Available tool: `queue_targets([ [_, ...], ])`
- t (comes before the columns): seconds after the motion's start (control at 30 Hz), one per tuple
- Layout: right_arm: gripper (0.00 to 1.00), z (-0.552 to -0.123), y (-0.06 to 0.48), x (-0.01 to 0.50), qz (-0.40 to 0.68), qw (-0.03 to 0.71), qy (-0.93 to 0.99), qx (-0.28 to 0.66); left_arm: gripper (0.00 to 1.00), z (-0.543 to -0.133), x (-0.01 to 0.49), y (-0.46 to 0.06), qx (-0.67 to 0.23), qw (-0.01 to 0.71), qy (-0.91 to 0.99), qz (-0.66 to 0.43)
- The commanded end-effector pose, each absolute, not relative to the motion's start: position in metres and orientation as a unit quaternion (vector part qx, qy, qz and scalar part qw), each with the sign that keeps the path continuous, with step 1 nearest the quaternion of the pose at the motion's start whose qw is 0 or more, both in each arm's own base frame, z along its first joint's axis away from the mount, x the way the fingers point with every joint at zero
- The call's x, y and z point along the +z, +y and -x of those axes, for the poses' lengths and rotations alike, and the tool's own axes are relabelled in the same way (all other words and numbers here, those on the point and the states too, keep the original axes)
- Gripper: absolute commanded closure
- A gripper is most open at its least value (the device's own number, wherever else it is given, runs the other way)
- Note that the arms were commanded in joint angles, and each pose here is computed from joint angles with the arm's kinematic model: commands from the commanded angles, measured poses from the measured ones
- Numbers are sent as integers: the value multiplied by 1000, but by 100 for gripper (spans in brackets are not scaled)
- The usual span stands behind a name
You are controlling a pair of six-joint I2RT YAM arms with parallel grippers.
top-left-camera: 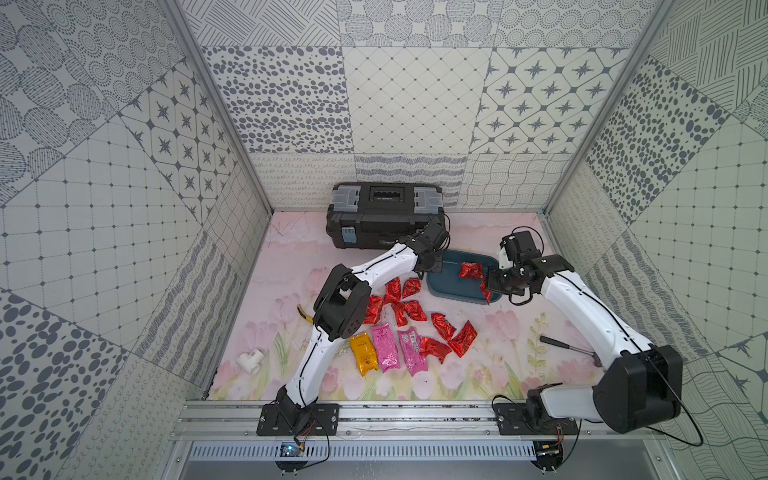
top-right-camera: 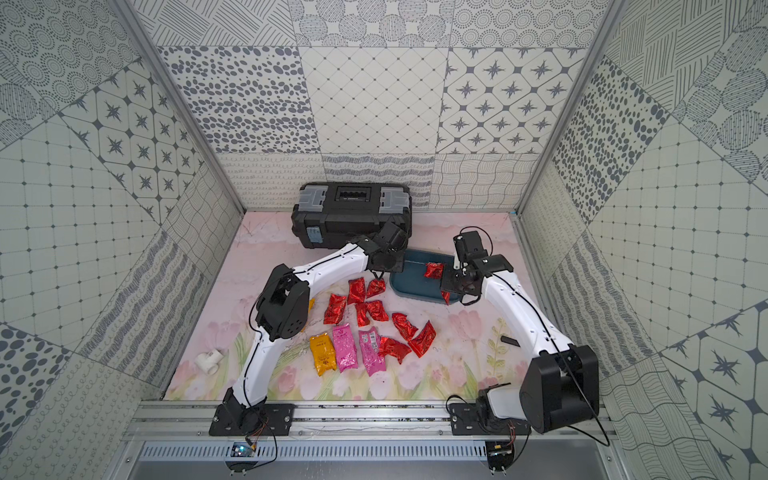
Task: Take the tea bags out of the storage box
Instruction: Pick up the tea bag from the storage box, then place the tea bag at the center of the board, then pick up the tea bag from the storage box.
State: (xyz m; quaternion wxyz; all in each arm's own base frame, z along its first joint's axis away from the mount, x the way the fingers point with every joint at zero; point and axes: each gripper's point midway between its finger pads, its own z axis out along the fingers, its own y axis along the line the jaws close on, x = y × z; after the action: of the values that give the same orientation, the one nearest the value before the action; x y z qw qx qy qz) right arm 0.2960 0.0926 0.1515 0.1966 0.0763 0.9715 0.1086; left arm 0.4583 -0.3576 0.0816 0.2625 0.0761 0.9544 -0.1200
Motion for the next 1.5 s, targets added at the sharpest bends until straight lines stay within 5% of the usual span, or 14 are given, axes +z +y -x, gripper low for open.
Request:
queue_targets([
  [0.0,100,-248,91,129,-116,129,980,99,100,-457,93,-352,-107,272,954,-68],
  [0.17,100,-209,85,93,-183,93,972,111,100,-457,93,-351,-110,274,954,-62],
  [0.53,99,-213,86,50,-204,73,971,104,100,-455,92,-351,-112,271,954,-65],
  [0.7,71,-228,79,79,-192,117,969,98,100,-454,92,-353,-116,269,954,-67],
  [1.03,62,-313,86,132,-152,200,964,86,100,-453,91,-355,-121,265,954,-74],
  [1.47,40,-422,113,115,-172,230,949,133,100,-450,88,-356,-129,257,956,-65],
])
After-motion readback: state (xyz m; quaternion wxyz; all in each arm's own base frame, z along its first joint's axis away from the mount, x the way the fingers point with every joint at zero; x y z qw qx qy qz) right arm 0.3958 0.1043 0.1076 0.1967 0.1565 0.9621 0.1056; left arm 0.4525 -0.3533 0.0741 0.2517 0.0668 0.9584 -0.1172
